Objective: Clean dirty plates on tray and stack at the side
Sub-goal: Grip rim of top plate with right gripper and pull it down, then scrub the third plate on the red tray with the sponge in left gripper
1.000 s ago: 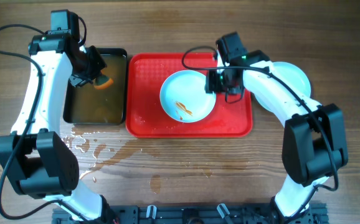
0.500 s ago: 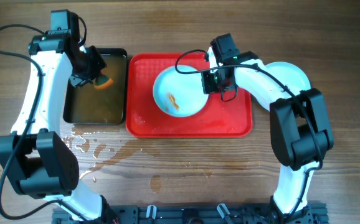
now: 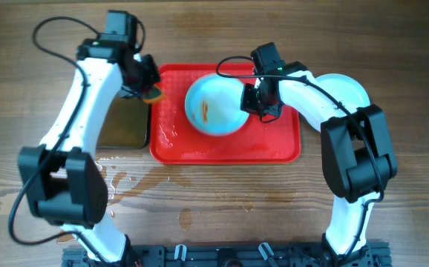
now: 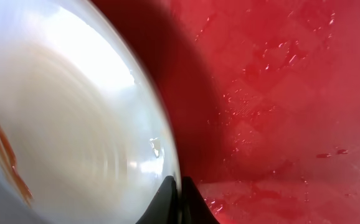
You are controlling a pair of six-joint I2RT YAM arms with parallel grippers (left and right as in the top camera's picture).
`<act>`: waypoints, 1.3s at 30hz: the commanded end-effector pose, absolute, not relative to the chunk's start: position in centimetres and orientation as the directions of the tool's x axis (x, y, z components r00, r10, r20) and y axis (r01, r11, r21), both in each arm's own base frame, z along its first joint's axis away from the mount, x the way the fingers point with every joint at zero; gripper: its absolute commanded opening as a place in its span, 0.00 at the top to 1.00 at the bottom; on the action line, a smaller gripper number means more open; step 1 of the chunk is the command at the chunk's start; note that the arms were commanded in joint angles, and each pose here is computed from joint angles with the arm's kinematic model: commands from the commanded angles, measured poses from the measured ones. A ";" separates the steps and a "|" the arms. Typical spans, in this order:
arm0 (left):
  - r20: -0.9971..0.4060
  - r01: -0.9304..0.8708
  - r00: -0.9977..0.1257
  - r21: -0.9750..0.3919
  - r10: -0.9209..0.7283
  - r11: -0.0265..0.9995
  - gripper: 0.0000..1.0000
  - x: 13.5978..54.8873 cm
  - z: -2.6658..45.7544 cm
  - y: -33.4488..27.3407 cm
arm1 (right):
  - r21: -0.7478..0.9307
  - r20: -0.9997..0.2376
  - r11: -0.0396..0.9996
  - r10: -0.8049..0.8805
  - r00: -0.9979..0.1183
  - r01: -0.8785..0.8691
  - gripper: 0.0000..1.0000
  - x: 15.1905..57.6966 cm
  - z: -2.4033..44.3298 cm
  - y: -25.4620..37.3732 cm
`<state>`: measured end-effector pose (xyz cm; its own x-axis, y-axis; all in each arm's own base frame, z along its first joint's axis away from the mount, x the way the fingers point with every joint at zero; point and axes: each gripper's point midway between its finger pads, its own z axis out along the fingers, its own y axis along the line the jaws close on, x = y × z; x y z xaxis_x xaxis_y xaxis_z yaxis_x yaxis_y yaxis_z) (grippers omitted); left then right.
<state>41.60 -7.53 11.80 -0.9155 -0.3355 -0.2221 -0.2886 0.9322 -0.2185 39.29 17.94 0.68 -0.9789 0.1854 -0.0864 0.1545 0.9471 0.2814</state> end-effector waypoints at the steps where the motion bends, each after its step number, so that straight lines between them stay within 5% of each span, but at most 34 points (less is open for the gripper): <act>1: -0.136 -0.222 -0.956 -0.246 -0.261 0.943 0.96 41.0 8.6 -11.6 | 0.274 -0.072 0.949 0.183 -0.981 0.157 0.96 39.1 -0.1 17.8; 10: -0.172 -0.043 -0.981 -0.256 -0.089 0.966 0.96 42.9 -0.1 -20.3 | 0.273 -0.069 0.949 0.183 -0.981 0.158 0.96 39.1 -0.1 17.8; 18: 0.128 0.050 -0.988 -0.251 0.084 0.967 0.96 35.3 -2.4 -20.2 | 0.274 -0.072 0.949 0.183 -0.981 0.157 0.96 39.1 -0.1 17.8; 24: 0.118 0.278 -0.930 -0.394 0.348 0.876 0.96 32.8 -1.6 -22.9 | 0.276 -0.075 0.948 0.184 -0.980 0.157 0.96 39.2 -0.1 17.8; 30: 0.048 0.138 -0.985 -0.364 0.166 0.921 0.96 36.0 -1.9 -23.9 | 0.276 -0.075 0.948 0.183 -0.980 0.156 0.96 39.2 -0.1 17.8; 34: -0.124 -0.087 -0.988 -0.067 -0.095 0.994 0.96 39.8 -2.9 -20.5 | 0.276 -0.075 0.948 0.183 -0.980 0.156 0.96 39.2 -0.1 17.8; 39: -0.360 -0.218 -0.915 0.064 -0.181 0.974 0.96 44.0 -1.7 -17.8 | 0.276 -0.075 0.948 0.183 -0.980 0.156 0.96 39.2 -0.1 17.8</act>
<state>41.70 -23.12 0.61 -0.9722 -0.0713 -0.2230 -0.0341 0.9855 -0.1664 40.06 17.36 0.74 -0.9722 0.2061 -0.1108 0.1690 0.9460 0.2767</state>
